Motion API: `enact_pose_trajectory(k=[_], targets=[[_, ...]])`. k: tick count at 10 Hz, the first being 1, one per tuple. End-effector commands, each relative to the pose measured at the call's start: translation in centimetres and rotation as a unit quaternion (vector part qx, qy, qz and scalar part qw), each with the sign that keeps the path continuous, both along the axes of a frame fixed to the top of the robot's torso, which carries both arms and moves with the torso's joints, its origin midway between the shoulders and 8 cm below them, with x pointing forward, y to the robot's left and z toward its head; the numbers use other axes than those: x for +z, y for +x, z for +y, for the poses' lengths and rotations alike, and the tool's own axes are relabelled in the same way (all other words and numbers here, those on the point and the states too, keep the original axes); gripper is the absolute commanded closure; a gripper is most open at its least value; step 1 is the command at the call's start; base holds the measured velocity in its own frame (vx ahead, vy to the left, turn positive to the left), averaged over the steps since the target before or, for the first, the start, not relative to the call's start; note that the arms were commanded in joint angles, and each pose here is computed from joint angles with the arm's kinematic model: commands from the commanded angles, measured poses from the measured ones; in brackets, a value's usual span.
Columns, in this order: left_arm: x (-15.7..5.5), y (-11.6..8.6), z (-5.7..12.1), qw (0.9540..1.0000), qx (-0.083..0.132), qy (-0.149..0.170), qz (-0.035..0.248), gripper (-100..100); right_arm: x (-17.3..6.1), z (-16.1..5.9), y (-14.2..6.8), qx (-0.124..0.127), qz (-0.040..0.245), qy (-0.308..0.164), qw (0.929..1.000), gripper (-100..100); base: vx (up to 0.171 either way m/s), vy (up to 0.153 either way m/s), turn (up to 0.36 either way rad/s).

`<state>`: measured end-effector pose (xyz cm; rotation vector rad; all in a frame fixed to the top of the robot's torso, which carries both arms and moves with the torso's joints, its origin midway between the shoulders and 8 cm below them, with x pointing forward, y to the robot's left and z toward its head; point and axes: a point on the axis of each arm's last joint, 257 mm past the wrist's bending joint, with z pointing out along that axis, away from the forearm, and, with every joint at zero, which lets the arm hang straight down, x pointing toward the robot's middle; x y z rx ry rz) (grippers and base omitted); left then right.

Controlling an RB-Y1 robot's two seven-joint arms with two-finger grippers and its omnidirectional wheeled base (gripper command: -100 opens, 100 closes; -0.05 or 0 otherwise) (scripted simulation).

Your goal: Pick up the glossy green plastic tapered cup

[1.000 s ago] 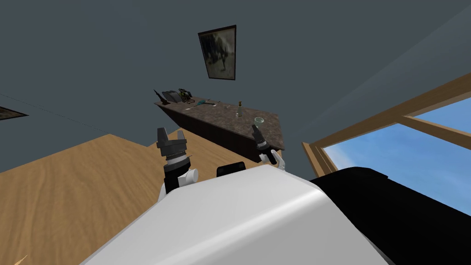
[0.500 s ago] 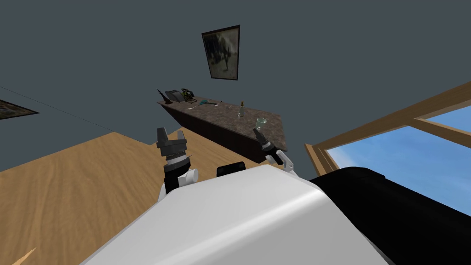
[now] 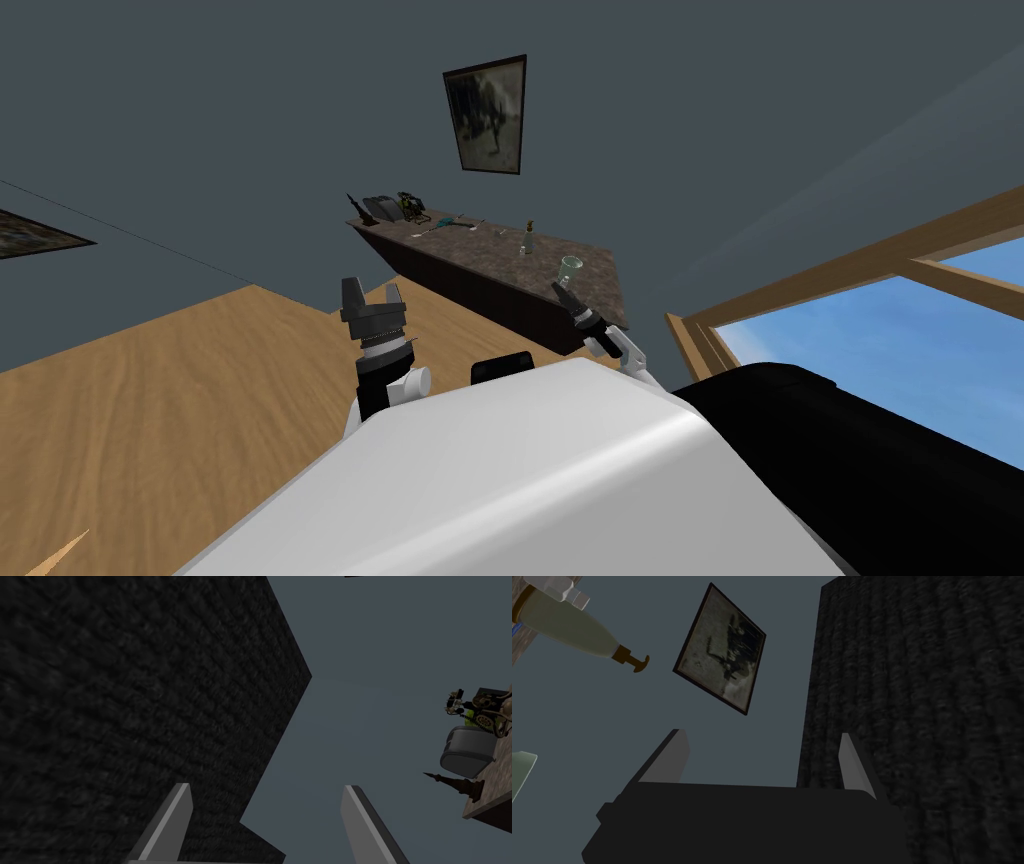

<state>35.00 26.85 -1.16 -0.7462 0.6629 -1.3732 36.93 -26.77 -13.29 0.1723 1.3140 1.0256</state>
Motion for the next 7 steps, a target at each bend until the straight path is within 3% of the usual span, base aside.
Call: enact_pose_trajectory(k=[1, 7], targets=[[0.0, 0.0, 0.0, 1.0, 0.0, 0.0, 0.0, 0, -0.12, -0.18, 0.01, -0.001, 0.002, -0.006, 1.0, -100, 0.0, 0.0, 0.0], [0.0, 0.0, 0.0, 1.0, 0.0, 0.0, 0.0, 0, -0.12, -0.18, 0.01, -0.001, 0.002, -0.006, 1.0, -100, -0.001, 0.001, -0.004]])
